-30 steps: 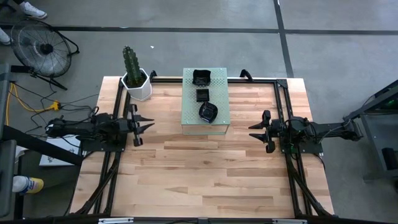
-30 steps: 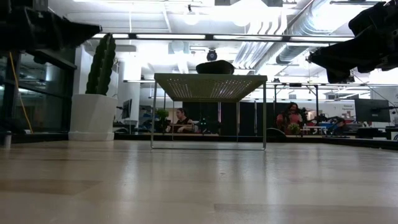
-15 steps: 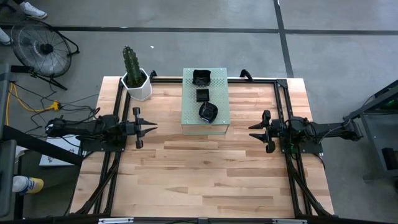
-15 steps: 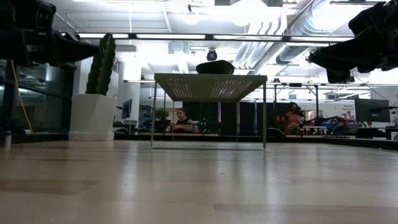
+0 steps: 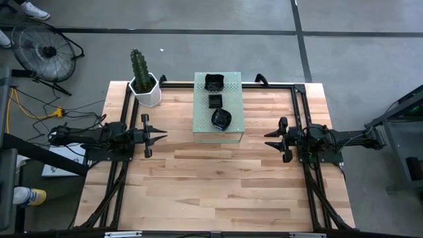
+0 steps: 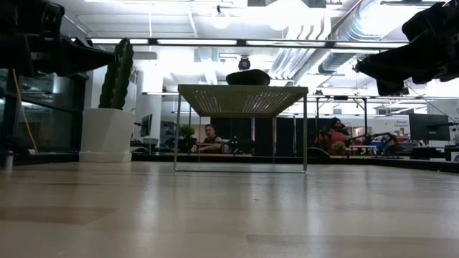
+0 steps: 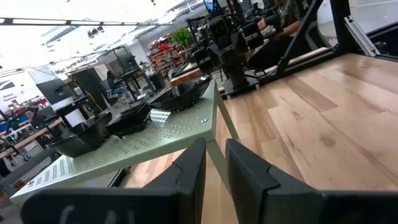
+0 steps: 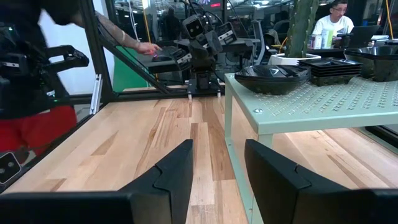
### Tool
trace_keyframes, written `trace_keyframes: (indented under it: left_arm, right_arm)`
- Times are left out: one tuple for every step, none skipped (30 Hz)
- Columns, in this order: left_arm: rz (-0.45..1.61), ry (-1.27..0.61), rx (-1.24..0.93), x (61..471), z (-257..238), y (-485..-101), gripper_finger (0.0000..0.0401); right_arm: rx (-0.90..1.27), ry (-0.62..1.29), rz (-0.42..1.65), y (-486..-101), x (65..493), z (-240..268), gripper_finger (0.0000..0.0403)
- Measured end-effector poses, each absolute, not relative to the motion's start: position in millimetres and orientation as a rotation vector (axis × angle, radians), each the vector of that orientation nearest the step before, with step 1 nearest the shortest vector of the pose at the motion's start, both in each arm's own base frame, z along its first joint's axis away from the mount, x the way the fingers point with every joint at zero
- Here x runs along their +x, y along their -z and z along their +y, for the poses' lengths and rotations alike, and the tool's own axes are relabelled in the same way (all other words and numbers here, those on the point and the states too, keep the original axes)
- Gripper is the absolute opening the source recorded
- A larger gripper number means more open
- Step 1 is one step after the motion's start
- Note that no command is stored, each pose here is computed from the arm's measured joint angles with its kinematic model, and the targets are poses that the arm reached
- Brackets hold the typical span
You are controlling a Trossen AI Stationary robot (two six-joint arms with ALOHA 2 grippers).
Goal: Pick & Place Mini shaped plates
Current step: Return to Home Position
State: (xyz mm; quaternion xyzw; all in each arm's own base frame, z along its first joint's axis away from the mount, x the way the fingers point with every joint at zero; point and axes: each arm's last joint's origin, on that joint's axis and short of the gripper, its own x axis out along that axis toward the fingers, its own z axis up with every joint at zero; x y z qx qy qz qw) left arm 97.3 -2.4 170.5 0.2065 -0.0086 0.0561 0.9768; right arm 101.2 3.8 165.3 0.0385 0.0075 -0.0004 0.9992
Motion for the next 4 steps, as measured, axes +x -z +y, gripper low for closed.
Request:
trace_keyframes:
  left_arm:
    - [-0.017,-0.113,0.416,97.3,-2.4,-170.5,0.0060]
    - [-0.017,-0.113,0.416,97.3,-2.4,-170.5,0.0060]
    - [-0.017,-0.113,0.416,97.3,-2.4,-170.5,0.0060]
    - [-0.018,-0.113,0.416,97.3,-2.4,-170.5,0.0060]
  right_arm:
    - [0.077,0.001,0.015,-165.3,101.2,3.8,0.0140]
    - [0.077,0.001,0.015,-165.2,101.2,3.8,0.0140]
    - [0.077,0.001,0.015,-165.2,101.2,3.8,0.0140]
    - [0.077,0.001,0.016,-165.1,101.2,3.7,0.0140]
